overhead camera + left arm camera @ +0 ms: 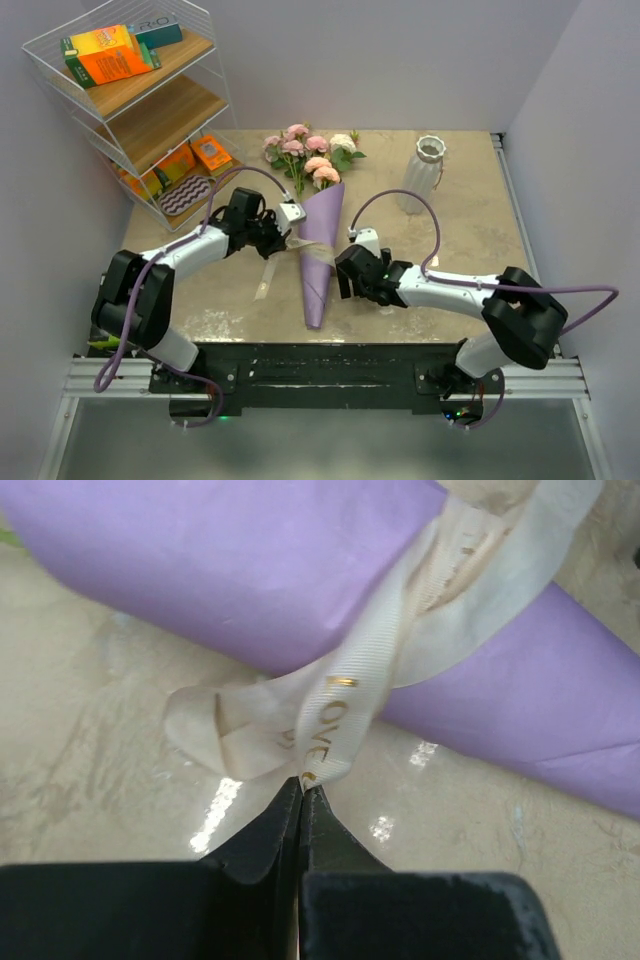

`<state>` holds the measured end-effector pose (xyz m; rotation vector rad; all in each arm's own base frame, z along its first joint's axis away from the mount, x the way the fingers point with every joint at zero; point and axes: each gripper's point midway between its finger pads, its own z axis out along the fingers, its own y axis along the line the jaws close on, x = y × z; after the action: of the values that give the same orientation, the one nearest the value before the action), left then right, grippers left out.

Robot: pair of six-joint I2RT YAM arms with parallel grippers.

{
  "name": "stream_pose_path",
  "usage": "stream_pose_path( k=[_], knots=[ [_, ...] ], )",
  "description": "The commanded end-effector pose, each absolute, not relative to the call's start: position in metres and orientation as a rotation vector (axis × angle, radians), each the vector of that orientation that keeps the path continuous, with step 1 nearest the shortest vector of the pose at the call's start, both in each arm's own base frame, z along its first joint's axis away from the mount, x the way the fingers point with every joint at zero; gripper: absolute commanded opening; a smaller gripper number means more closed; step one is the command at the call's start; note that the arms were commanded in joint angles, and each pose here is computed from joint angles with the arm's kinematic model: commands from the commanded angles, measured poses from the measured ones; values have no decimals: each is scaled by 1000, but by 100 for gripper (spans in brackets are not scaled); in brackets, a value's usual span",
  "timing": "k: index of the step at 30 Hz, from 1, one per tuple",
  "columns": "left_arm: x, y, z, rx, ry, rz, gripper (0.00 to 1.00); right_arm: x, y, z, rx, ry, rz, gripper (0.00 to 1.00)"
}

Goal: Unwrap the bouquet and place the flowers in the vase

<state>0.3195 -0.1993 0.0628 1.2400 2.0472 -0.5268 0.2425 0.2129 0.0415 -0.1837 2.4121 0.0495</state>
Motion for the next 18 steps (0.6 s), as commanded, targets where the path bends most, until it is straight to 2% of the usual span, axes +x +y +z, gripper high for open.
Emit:
stream_pose_path(
  k=[1, 8, 18],
  knots=[
    [343, -180, 90, 1115, 2060, -387, 0, 253, 204, 49, -208, 2358, -58, 86],
    [370, -130, 84, 954, 2164, -186, 0, 257, 209, 45, -234, 2367, -80, 87],
    [364, -129, 84, 971, 2162, -226, 0, 281, 239, 40, -329, 2312, -49, 90]
  ],
)
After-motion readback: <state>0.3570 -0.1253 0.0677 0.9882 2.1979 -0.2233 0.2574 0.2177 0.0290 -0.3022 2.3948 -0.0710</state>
